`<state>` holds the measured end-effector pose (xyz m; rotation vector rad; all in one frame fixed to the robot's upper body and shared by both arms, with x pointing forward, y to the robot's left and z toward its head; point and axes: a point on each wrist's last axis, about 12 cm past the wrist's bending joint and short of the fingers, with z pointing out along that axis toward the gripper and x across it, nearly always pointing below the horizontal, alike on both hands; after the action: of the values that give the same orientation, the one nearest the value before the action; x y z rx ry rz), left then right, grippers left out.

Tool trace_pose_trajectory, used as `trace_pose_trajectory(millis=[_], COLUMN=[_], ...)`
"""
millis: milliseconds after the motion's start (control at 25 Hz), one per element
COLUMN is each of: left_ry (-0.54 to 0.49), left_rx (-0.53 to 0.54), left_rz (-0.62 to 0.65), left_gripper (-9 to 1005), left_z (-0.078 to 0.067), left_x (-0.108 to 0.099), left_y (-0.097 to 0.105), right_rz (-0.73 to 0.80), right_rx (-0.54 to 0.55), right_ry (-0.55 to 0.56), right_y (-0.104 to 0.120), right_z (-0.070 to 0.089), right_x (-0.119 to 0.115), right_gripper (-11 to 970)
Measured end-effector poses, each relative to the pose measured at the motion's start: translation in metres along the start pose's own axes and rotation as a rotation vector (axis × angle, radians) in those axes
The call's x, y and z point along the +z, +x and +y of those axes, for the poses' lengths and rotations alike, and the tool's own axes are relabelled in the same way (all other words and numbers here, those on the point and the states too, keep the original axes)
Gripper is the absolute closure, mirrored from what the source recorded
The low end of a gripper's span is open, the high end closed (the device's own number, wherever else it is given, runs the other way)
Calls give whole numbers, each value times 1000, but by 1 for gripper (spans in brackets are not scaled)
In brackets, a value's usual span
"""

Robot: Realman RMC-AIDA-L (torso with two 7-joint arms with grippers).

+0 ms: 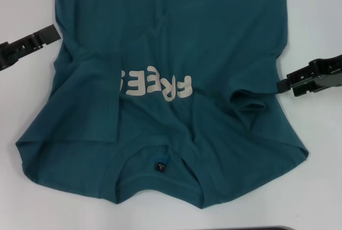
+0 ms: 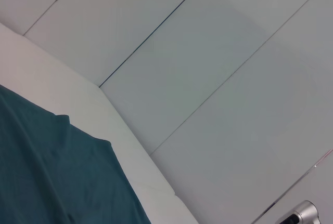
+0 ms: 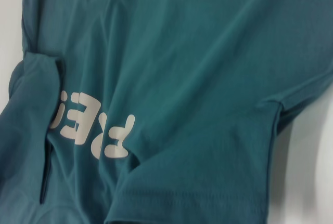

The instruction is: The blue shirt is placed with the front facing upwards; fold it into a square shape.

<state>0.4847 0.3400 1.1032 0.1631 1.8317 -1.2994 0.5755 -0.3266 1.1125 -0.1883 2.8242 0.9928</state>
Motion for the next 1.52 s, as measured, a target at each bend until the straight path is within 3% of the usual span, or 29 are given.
trace_pose_trajectory(millis=[520, 920, 1360, 1520], left_ry=[-4, -3, 1, 2], left_rx=[1, 2, 3, 3], left_rz=[-1, -1, 0, 0], left_gripper=[69, 69, 68, 68], left_z=[0, 0, 0, 0], left_x=[-1, -1, 1, 1], left_y=[1, 1, 1, 1], right_rz=[4, -27, -77, -117], right_rx=[17, 31, 27, -7], right_ry=[9, -3, -14, -58], right_y=[-5, -8, -14, -23], right_z=[4, 5, 7, 22], right_x=[20, 17, 11, 22], right_gripper=[379, 403, 852, 907])
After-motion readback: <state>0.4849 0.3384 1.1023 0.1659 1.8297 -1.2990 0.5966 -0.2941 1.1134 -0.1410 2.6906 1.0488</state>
